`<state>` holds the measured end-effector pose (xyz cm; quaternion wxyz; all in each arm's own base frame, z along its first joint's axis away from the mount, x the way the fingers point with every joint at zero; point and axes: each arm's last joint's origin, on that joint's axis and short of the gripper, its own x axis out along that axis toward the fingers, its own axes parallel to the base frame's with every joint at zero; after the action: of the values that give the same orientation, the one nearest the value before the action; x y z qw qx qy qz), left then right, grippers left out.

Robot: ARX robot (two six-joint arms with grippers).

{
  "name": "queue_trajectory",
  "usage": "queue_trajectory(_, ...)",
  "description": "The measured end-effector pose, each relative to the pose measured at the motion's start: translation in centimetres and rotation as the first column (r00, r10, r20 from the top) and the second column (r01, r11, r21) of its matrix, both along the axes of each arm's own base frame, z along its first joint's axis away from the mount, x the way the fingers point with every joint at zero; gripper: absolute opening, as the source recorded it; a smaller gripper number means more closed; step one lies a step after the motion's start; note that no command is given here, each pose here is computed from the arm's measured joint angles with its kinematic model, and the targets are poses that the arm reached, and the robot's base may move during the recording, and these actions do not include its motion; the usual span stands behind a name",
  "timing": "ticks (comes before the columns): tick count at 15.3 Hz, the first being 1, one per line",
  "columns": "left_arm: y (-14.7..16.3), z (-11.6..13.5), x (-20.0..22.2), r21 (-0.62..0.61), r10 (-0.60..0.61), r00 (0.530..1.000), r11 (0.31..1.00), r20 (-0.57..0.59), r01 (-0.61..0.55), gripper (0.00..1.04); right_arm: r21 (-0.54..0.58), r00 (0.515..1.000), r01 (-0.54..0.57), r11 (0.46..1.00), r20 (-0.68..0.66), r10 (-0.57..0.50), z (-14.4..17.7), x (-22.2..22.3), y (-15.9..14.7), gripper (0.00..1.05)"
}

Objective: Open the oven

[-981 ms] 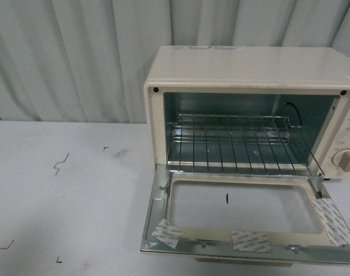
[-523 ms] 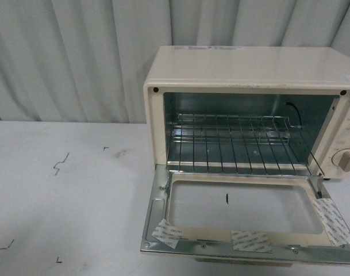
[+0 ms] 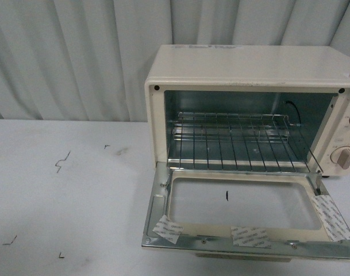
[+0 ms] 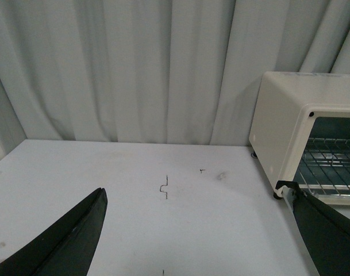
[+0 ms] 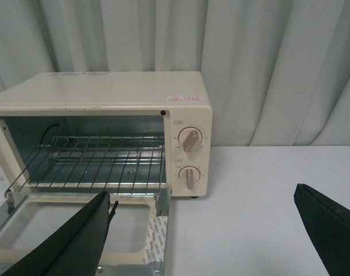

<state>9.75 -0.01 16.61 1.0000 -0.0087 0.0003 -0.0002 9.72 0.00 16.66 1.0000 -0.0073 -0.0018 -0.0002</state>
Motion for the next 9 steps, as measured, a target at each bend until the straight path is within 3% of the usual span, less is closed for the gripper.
queue_trajectory(9, 0.01, -0.05, 0.0, 0.0, 0.003, 1.0, 1.0, -0.005, -0.003, 0.98, 0.0, 1.0, 0.0, 1.0, -0.006, 0.0, -0.05, 0.01, 0.0, 0.98)
